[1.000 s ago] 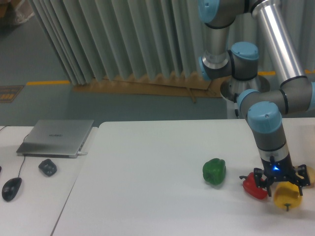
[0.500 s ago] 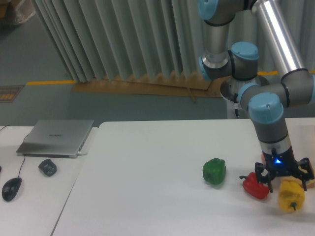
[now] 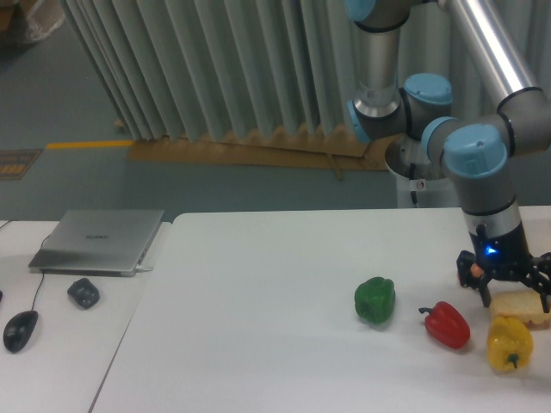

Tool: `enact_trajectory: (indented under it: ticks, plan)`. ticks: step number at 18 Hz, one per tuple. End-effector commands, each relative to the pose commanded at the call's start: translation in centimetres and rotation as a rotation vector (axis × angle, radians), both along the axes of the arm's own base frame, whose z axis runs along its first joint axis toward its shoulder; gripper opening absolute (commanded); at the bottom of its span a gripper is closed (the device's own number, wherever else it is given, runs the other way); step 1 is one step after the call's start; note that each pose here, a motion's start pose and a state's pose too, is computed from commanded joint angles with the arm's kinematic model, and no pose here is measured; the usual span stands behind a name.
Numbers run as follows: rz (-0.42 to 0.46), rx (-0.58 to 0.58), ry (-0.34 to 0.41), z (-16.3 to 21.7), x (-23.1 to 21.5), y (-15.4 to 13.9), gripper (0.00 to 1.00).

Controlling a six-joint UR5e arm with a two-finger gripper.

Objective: Place the yellow pepper on the table

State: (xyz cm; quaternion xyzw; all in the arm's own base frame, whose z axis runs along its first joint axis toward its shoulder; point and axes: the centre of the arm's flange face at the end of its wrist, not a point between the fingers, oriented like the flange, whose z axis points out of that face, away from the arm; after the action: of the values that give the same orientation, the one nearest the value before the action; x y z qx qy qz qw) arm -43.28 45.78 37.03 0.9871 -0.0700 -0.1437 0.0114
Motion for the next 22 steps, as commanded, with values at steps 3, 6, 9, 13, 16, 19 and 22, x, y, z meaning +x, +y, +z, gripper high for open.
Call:
enact_trajectory:
  ticks: [3,6,9,13,16,19,22]
  plan:
    - [-0.308,-0.095,-0.091,0.7,-3.2,-4.6,1.00]
    - [-0.527,-0.139,-0.132,0.7,-4.4,-6.2,1.00]
    - [-0.586,-0.149,-0.146,0.5,-3.4,-5.3,1.00]
    - [-0.750,-0.191,-0.186,0.2,-2.4,-5.1,1.00]
    - [-0.772,-0.189,-0.193,0.0,-2.0,-4.9,1.00]
    - [-0.775,-0.166,-0.204,-0.3,-1.8,-4.8,1.00]
    - [-0.787,-0.142,-0.229,-0.9,-1.3,-4.3,1.00]
